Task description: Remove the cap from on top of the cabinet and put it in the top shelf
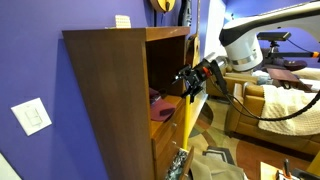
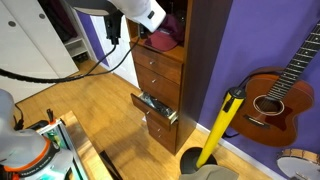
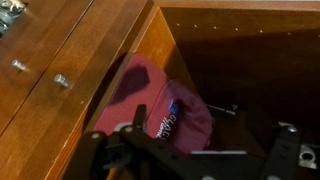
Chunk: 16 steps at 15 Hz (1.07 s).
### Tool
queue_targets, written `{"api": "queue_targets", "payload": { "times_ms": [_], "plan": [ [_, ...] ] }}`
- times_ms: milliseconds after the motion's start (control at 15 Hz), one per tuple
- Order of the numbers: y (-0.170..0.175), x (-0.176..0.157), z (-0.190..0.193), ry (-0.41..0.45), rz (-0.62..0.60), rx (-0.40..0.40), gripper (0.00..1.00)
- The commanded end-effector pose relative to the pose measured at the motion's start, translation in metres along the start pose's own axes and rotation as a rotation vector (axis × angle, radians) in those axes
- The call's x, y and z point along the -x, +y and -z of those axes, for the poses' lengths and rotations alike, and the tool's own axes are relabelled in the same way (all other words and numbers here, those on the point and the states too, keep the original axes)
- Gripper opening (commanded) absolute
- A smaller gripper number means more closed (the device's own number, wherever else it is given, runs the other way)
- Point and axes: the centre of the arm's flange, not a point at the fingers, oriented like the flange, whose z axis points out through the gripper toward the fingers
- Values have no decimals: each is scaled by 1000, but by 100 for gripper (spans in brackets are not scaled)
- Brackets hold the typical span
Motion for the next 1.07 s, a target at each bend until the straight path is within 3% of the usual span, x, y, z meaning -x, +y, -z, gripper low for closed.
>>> {"api": "queue_targets", "payload": {
  "times_ms": [0,467,1000],
  "plan": [
    [-4,8,17,-37,-14,61,100],
    [1,21,74,-59,163,266,100],
    [-29,47,163,-50,422,413,100]
  ]
}}
